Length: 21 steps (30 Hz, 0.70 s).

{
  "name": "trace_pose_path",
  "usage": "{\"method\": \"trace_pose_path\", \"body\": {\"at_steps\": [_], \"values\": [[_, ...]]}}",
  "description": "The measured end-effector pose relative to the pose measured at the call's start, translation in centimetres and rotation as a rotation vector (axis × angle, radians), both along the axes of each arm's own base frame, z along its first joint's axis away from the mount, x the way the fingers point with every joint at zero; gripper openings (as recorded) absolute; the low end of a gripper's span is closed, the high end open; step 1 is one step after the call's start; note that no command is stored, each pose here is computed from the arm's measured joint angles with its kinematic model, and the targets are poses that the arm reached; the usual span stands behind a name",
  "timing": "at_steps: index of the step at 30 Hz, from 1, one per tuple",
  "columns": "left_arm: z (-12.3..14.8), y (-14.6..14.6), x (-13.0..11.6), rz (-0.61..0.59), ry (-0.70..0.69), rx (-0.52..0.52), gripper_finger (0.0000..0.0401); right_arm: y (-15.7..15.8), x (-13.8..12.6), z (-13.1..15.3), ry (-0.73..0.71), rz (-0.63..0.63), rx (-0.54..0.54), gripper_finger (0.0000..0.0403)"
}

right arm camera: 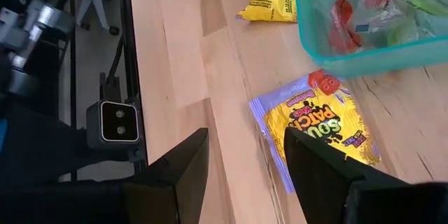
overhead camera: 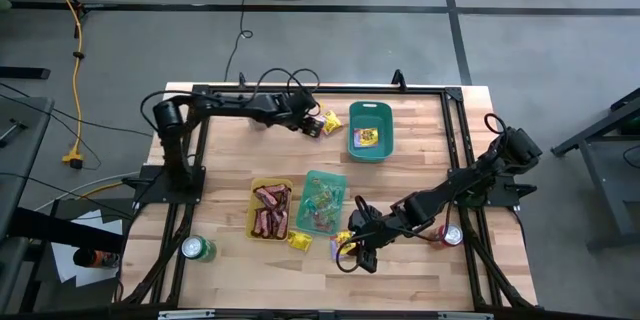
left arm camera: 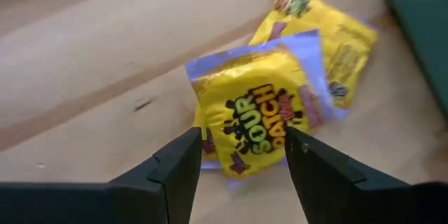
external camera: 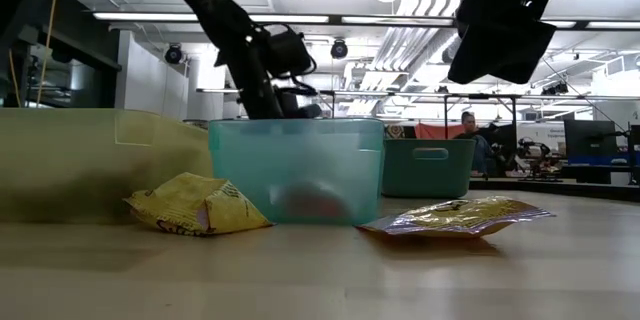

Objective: Sort candy
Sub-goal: Put the yellow candy into the blue bin

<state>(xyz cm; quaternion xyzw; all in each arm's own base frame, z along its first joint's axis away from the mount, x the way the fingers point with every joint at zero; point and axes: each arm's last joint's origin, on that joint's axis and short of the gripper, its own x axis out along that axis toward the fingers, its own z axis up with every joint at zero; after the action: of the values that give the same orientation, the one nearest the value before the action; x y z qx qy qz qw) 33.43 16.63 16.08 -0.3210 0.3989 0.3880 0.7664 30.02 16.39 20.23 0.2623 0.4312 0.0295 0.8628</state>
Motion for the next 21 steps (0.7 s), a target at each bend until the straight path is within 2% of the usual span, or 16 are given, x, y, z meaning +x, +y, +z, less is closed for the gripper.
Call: {"method": "trace_pose_path", "body": {"at_steps": [6, 11, 14, 18, 19, 21], "values": [[-2.3, 0.3, 0.5, 0.040, 0.033, -0.016, 0.0194, -0.1, 0.1, 0.0, -0.019, -0.037, -0.033, 0.0181], [-2.9, 0.3, 0.8, 0.032, 0.013, -0.050, 0.0186, -0.2, 0.1, 0.0, -0.025, -0.041, -0.045, 0.0181], [-2.7, 0.0, 1.0, 0.020, 0.010, -0.033, 0.0145, -0.2, 0.1, 0.0, -0.025, -0.039, -0.046, 0.0181], [-2.0, -0.2, 0.8, -0.008, 0.013, -0.014, 0.0033, -0.2, 0.1, 0.0, -0.031, -0.025, -0.060, 0.0181], [-1.8, -0.2, 0.8, -0.019, 0.013, -0.007, 0.0018, -0.2, 0.1, 0.0, -0.032, -0.022, -0.063, 0.0181], [-1.1, -0.3, 0.6, -0.031, 0.006, 0.003, 0.0014, -0.2, 0.1, 0.0, -0.032, -0.021, -0.064, 0.0181]]}}
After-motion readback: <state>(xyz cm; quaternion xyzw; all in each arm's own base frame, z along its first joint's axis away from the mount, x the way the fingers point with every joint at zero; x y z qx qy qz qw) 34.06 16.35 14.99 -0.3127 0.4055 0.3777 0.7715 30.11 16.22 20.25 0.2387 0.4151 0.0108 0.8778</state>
